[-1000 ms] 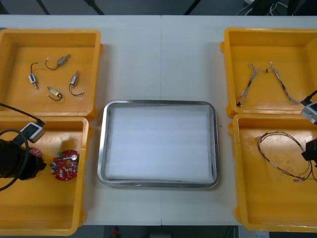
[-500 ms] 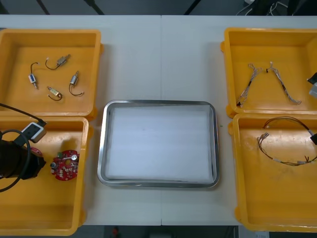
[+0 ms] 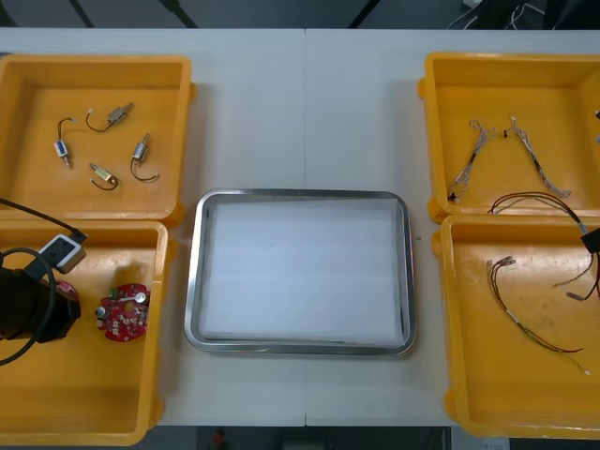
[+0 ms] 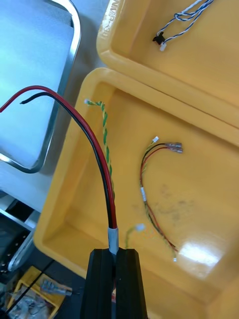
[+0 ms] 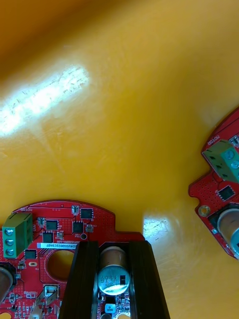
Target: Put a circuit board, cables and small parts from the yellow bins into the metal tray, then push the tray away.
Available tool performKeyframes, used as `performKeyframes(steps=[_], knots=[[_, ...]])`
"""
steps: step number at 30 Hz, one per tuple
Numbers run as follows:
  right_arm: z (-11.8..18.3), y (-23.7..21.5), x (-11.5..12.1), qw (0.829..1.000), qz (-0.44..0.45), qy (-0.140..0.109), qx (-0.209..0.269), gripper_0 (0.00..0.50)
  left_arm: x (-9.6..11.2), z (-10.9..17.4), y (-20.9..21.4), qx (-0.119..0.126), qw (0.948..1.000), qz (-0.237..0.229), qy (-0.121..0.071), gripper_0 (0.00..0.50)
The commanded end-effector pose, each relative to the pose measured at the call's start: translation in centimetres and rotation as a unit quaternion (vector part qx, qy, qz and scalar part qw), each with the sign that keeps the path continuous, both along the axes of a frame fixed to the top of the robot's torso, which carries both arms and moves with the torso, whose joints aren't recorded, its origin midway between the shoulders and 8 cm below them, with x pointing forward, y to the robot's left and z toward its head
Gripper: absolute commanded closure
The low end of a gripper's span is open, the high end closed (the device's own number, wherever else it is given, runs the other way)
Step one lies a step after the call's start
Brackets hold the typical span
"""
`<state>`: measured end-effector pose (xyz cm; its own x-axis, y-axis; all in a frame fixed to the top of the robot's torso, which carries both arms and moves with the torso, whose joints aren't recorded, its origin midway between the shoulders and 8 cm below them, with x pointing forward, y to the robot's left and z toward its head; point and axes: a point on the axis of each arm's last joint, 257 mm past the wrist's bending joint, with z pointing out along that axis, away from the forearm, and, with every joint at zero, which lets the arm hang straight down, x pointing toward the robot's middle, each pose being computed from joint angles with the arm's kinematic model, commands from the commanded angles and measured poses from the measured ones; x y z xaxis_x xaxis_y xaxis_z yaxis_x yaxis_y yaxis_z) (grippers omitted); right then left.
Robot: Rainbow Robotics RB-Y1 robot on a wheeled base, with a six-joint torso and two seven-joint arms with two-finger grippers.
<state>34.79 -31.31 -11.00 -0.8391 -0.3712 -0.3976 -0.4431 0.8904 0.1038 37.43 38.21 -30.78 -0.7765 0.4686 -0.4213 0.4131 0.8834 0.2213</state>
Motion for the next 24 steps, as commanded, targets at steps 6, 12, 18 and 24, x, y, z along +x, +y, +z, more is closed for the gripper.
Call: performKeyframes(steps=[6,12,18,24], knots=[[2.2,-0.9,0.4,0.999,-0.005,-0.024,-0.029,0.5,1.3,4.0,1.6,0.033,0.9986,-0.041,-0.009,0.5],[2.0,-0.3,0.9,0.999,0.004,-0.023,-0.043,0.5,1.0,7.1,1.6,0.033,0.999,-0.03,0.004,0.5],[1.9,0.4,1.5,0.998,0.009,-0.023,-0.06,0.5,0.4,11.4,1.8,0.044,0.9988,-0.02,0.011,0.5],[1.0,0.5,1.8,0.994,0.009,-0.034,-0.099,0.5,-0.3,14.9,1.9,0.033,0.9994,0.001,0.013,0.5]])
